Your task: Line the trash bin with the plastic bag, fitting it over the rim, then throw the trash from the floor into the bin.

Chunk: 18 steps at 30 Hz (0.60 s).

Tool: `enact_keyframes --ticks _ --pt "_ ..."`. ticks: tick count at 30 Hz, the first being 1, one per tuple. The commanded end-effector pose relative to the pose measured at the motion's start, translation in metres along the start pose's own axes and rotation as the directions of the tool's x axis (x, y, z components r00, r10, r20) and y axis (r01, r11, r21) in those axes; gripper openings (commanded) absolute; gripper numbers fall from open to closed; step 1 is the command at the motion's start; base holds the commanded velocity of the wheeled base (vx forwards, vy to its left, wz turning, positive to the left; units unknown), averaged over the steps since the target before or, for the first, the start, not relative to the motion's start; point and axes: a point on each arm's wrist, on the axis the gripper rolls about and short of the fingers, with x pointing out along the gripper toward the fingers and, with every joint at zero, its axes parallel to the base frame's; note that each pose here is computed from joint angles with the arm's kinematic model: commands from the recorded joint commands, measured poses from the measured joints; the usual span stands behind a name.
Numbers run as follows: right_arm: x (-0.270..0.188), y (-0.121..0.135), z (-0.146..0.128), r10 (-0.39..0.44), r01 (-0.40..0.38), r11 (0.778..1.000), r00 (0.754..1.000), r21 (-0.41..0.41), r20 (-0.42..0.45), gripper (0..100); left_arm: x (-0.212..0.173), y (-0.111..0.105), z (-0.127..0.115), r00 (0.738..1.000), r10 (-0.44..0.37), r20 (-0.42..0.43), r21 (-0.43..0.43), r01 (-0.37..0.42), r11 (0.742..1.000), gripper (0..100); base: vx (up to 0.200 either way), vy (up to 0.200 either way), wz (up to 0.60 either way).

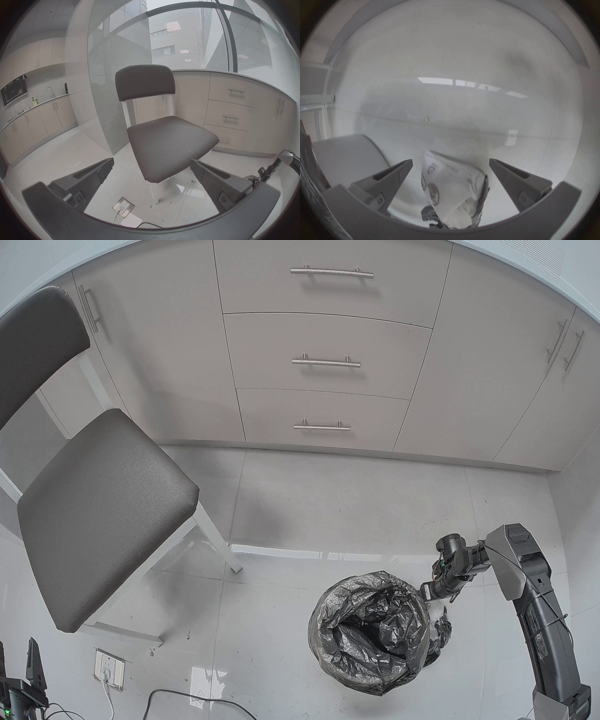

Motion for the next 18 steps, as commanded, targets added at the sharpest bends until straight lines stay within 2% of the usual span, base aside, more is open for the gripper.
enact_keyframes --ticks 1,5,17,18 --pt "0.022 0.0 -0.026 0.001 0.001 1.0 0.994 0.01 -0.112 100 0.0 0.0 0.0 1.0 -0.002 0.001 0.001 0.002 1.0 100 0.0 0.0 0.0" --pt "0.025 0.0 -0.037 -0.013 0.014 1.0 0.982 0.005 -0.189 100 0.0 0.0 0.0 1.0 -0.001 0.005 -0.003 0.001 1.0 100 0.0 0.0 0.0" --pt "0.033 0.0 -0.043 -0.049 0.05 0.999 0.978 0.001 -0.202 100 -0.001 0.0 0.0 1.0 -0.006 0.01 -0.006 0.006 1.0 100 0.0 0.0 0.0" --pt "0.033 0.0 -0.043 -0.049 0.05 0.999 0.978 0.001 -0.202 0 -0.001 0.001 0.0 1.0 -0.005 0.012 -0.007 0.005 1.0 100 0.0 0.0 0.0"
